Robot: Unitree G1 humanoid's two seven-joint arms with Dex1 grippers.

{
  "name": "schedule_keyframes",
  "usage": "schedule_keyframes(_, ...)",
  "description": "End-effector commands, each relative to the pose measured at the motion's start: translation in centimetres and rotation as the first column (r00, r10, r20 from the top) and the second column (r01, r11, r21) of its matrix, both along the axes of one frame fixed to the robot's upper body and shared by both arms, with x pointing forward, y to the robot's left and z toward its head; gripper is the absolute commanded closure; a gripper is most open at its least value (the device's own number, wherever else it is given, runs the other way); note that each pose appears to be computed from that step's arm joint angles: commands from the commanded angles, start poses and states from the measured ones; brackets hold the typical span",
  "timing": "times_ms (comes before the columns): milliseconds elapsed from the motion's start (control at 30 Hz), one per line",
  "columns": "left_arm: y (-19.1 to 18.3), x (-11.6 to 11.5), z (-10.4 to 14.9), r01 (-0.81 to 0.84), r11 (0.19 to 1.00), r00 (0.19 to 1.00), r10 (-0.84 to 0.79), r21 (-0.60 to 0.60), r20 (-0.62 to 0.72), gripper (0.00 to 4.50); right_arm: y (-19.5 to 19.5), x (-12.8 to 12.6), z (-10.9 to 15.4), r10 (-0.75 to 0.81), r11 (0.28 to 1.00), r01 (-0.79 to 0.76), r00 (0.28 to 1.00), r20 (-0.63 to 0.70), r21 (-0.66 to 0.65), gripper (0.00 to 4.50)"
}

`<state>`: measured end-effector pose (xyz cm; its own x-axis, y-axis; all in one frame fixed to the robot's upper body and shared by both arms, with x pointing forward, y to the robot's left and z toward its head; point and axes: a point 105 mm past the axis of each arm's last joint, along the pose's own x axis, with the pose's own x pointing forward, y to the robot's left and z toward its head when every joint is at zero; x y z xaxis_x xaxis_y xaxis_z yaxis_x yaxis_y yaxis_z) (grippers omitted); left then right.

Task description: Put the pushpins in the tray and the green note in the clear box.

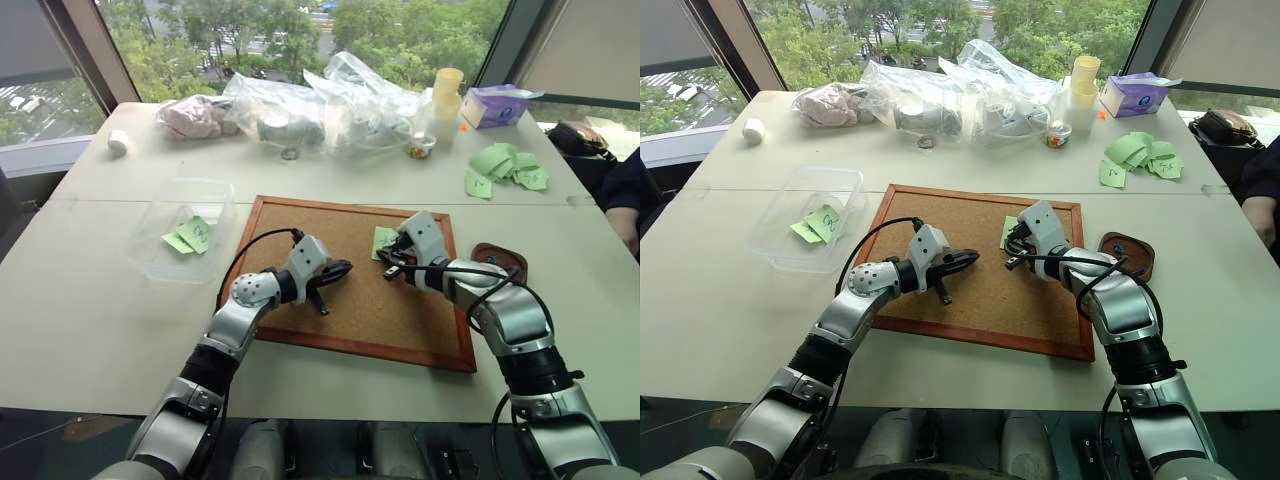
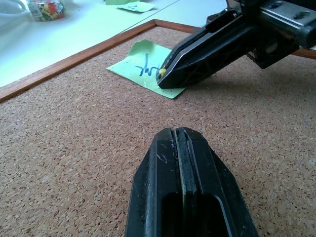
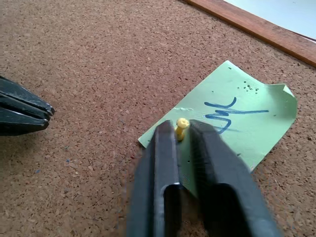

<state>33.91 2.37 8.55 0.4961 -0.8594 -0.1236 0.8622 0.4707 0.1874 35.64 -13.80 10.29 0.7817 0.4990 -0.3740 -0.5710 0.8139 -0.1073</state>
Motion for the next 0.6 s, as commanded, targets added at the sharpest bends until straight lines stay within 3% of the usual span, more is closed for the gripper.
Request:
schedule_keyframes(33, 1.1, -0.1, -2.4, -0.036, 0.998, 0.996, 0.040, 0.052, -0.080, 4.50, 0.1, 0.1, 1.3, 0.002, 1.000, -0.003, 0.999, 0.053, 0.018, 4.43)
schedule_keyframes(200, 1.3, -0.1, -2.4, -0.038, 0.998, 0.995, 0.042, 0.047, -0.093, 4.50, 0.2, -0.1, 4.5, 0.027, 1.000, -0.028, 0.988, 0.155, 0.006, 4.43)
schedule_keyframes(433, 2.4, -0.3, -1.5, 0.004, 0.999, 0.993, 0.002, 0.052, -0.117, 4.50, 0.9, -2.5, 7.9, 0.113, 0.994, -0.111, 0.967, 0.227, -0.021, 4.43)
schedule_keyframes(567, 3.4, -1.3, 1.9, 0.132, 0.991, 0.975, -0.133, -0.014, -0.178, 4.50, 1.6, -4.1, 8.5, 0.177, 0.984, -0.170, 0.957, 0.231, -0.049, 4.43)
schedule_keyframes(600, 3.3, -1.4, 3.6, 0.159, 0.982, 0.963, -0.177, -0.102, -0.202, 4.50, 1.8, -4.4, 8.5, 0.189, 0.982, -0.182, 0.955, 0.228, -0.055, 4.43)
